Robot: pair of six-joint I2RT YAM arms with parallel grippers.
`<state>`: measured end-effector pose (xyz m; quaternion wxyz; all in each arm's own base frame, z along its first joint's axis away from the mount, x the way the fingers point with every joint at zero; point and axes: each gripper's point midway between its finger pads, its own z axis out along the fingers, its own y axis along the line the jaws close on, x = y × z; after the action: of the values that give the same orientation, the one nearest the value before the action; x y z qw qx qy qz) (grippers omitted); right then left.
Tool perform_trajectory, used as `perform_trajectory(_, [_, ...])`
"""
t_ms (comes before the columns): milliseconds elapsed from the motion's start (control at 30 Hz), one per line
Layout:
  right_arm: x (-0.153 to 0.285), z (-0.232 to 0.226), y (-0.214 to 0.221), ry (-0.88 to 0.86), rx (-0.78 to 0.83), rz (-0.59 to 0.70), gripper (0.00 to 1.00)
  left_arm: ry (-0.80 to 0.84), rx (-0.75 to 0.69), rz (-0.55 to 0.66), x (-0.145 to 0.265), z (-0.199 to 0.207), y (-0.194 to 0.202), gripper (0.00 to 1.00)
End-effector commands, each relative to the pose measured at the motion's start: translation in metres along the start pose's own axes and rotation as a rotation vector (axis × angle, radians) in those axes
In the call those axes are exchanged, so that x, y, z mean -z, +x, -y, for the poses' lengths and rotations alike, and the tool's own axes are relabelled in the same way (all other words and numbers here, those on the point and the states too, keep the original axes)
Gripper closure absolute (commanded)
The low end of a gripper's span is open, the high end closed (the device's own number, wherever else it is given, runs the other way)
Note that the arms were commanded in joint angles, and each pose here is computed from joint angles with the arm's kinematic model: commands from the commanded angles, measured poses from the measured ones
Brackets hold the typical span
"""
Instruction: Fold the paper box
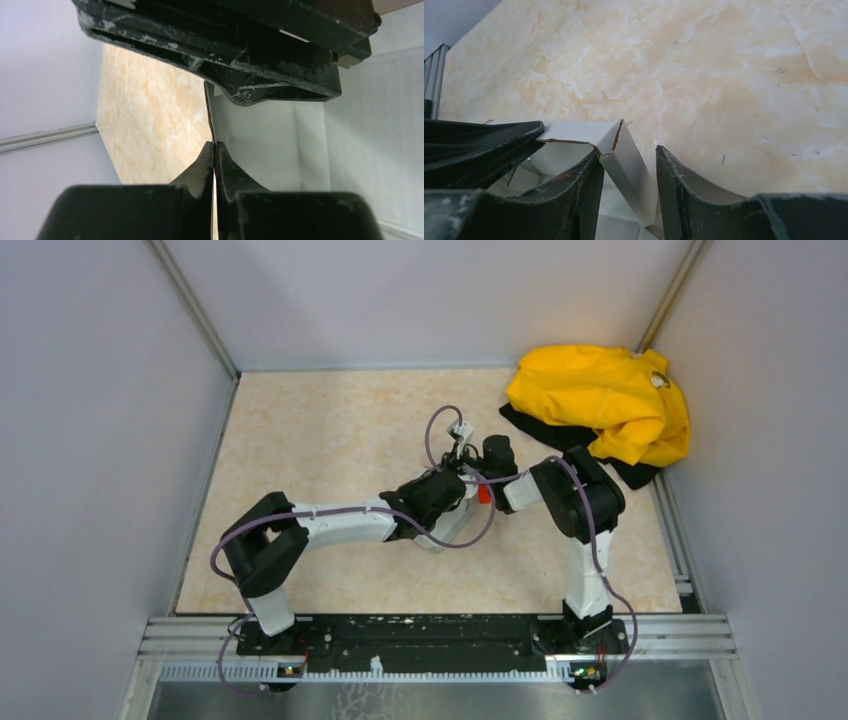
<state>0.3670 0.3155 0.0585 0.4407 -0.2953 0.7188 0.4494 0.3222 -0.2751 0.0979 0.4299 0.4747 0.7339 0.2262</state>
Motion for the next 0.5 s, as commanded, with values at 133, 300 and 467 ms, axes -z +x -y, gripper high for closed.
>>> perform_trajectory(133, [0.01, 0.002, -0.05, 0.016, 0.098, 0.123, 0.6, 0.019, 0.014, 0.032, 0.006, -0.002, -0.013, 0.97])
perform_trajectory(300, [0.014, 0.006, -0.043, 0.051, 0.103, 0.095, 0.6, 0.019, 0.015, 0.032, 0.006, -0.002, -0.013, 0.97])
perform_trajectory(467, [0.016, 0.009, -0.032, 0.063, 0.102, 0.064, 0.6, 0.02, 0.016, 0.037, 0.006, -0.002, -0.015, 0.97])
